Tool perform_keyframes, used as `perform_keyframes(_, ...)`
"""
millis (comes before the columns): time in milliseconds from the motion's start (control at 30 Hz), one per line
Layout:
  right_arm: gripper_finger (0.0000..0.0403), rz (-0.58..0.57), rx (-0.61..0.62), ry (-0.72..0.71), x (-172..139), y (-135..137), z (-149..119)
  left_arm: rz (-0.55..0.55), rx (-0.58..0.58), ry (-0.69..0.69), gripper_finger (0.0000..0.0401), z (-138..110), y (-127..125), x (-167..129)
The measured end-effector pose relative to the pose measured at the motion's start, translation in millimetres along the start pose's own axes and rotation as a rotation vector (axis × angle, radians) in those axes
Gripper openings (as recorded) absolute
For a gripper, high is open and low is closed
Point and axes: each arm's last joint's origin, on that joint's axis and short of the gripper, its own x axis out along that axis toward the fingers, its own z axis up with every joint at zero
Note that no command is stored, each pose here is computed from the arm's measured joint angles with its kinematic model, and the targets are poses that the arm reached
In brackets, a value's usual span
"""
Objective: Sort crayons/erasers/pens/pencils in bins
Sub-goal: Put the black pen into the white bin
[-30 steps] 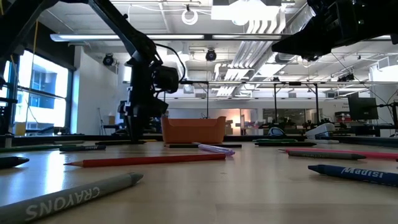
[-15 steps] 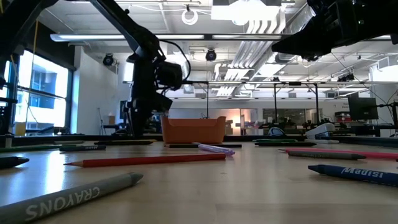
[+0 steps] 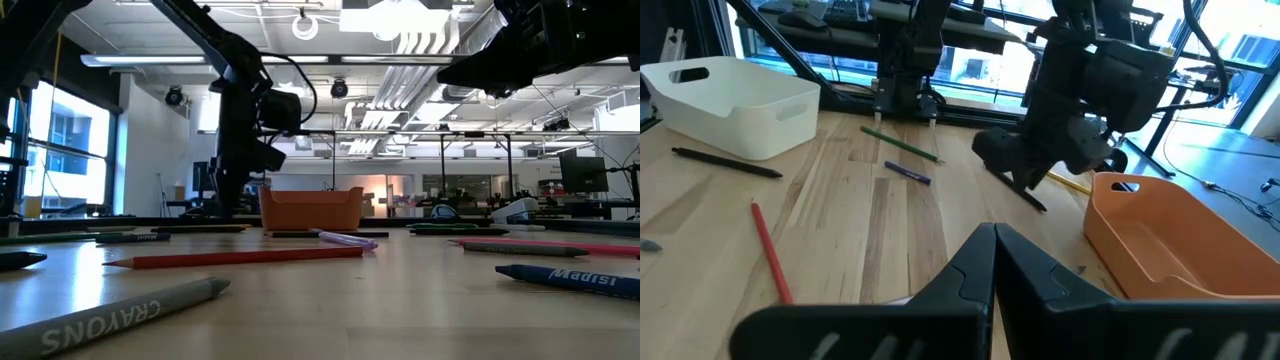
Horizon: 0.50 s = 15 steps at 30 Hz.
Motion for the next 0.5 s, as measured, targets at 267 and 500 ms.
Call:
perform_keyframes(267, 0.0, 0.0, 0.004, 0.0, 0, 0, 0, -0.045, -0.048, -0.048, 0.0141, 7, 11, 9)
perform_keyframes(500, 0.0, 0.001, 0.002, 0.0, 0, 0, 0, -0.066, -0.03, 0.001, 0.0116, 8, 13, 25)
